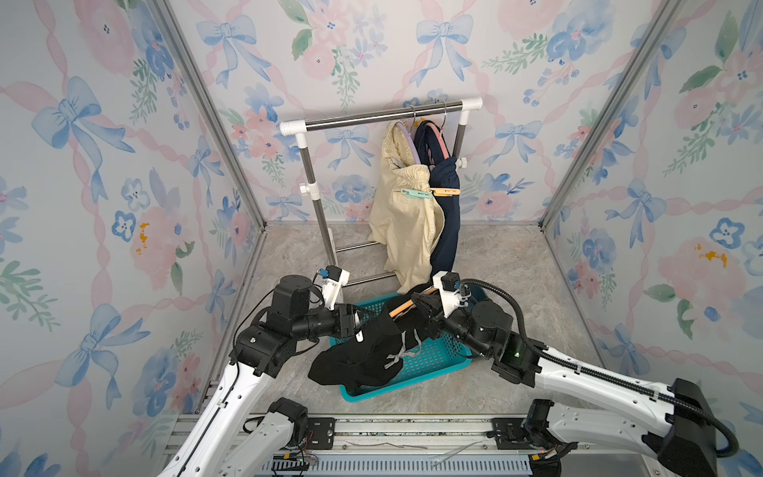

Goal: Remove the clothespins securing shorts to the hanger
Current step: Remove the clothespin from the hanger.

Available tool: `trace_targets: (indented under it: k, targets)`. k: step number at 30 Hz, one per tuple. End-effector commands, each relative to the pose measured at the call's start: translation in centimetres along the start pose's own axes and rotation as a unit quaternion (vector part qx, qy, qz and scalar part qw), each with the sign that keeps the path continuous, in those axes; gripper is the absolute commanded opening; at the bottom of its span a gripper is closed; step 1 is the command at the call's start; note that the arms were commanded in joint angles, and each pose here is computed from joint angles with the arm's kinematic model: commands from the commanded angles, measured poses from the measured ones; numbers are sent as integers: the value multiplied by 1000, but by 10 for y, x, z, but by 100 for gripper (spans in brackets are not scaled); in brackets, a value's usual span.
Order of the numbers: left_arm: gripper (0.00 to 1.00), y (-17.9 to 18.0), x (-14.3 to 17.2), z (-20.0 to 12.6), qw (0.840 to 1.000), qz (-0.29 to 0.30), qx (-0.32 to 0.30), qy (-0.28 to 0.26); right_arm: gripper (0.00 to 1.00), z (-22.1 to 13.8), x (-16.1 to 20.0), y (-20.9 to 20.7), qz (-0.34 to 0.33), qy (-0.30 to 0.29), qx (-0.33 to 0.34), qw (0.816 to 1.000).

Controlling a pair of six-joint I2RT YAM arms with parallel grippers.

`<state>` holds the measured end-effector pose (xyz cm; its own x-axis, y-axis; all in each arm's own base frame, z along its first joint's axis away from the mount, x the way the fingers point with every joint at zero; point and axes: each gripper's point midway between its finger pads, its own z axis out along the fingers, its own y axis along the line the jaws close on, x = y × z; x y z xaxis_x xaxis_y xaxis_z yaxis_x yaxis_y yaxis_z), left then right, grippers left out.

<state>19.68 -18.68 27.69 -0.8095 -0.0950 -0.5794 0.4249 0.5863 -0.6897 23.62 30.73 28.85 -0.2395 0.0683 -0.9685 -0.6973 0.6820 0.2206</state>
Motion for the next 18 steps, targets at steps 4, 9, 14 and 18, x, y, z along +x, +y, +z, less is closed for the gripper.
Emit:
trace_targets:
  k: [4, 9, 14, 18]
  targets:
    - [52, 2, 8, 2, 1000, -12, 15, 9, 0, 0, -18, -3, 22, -28, 3, 999]
    - [49, 4, 12, 3, 999, -21, 20, 16, 0, -1, -18, -3, 22, -28, 3, 999]
    - [39, 5, 8, 1, 1000, -20, 14, 8, 0, -1, -17, -3, 22, -28, 3, 999]
    - [29, 5, 8, 1, 1000, -23, 14, 8, 0, -1, -17, -3, 22, -27, 4, 999]
